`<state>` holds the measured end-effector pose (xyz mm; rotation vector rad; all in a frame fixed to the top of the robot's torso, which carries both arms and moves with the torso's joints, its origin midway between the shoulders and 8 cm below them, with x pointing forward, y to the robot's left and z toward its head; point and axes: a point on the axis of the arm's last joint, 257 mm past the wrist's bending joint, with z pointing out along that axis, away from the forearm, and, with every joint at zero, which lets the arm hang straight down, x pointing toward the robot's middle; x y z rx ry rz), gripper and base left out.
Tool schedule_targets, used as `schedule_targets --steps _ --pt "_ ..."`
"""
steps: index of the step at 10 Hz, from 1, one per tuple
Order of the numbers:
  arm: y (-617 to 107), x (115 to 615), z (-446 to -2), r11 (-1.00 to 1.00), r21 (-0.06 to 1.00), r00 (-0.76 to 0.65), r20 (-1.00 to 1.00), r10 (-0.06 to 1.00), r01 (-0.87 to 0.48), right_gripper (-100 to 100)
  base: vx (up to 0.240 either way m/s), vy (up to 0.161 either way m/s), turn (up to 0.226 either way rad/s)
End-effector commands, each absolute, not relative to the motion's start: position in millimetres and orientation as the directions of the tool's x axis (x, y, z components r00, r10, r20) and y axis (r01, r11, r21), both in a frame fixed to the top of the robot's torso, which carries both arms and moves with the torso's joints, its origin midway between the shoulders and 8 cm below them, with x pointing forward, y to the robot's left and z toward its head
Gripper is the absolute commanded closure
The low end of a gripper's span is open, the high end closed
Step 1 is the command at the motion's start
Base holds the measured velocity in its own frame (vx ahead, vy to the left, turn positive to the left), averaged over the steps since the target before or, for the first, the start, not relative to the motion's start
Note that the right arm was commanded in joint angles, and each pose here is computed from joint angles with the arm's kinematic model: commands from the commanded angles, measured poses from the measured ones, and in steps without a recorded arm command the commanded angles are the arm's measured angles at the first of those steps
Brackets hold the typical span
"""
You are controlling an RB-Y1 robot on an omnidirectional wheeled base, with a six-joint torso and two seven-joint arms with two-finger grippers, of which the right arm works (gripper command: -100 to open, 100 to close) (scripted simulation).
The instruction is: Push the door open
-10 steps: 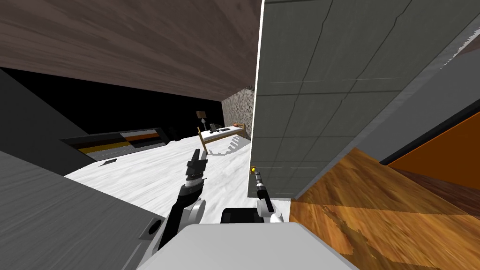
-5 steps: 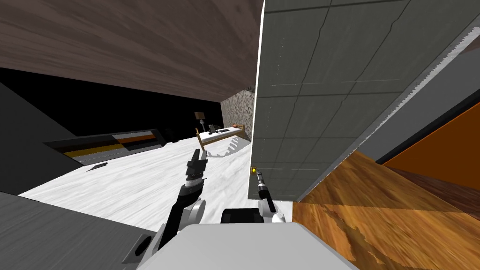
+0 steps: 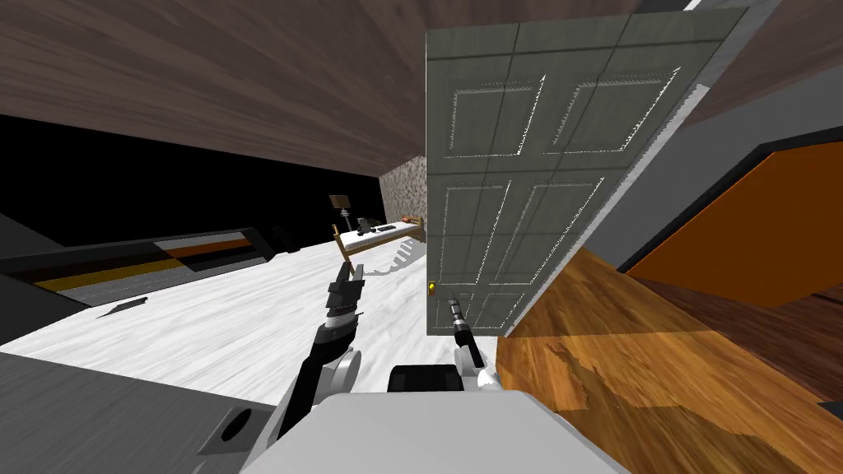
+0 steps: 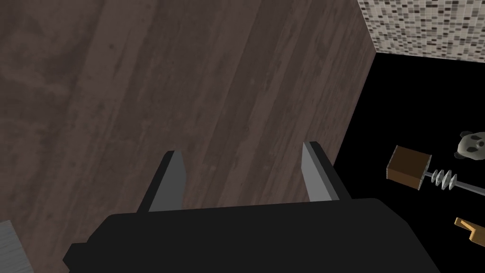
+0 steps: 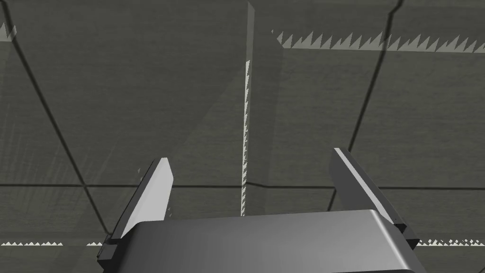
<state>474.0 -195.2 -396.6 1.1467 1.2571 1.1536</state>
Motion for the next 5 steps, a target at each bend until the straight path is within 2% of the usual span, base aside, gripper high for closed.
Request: schedule_targets --steps 1,3,5 --pt "-185.4 478.4 -395.8 0.073 0.997 -0.027 -0.073 0.997 0.002 -100 -0.147 -0.073 -0.111" --pt "-158.2 482.8 -393.8 0.039 0.999 -0.06 -0.039 0.997 0.0 -100 -0.218 0.019 -0.155" --pt "-140.9 484.0 -392.3 0.014 1.0 -0.077 -0.014 0.997 0.0 -100 -0.178 0.117 -0.059"
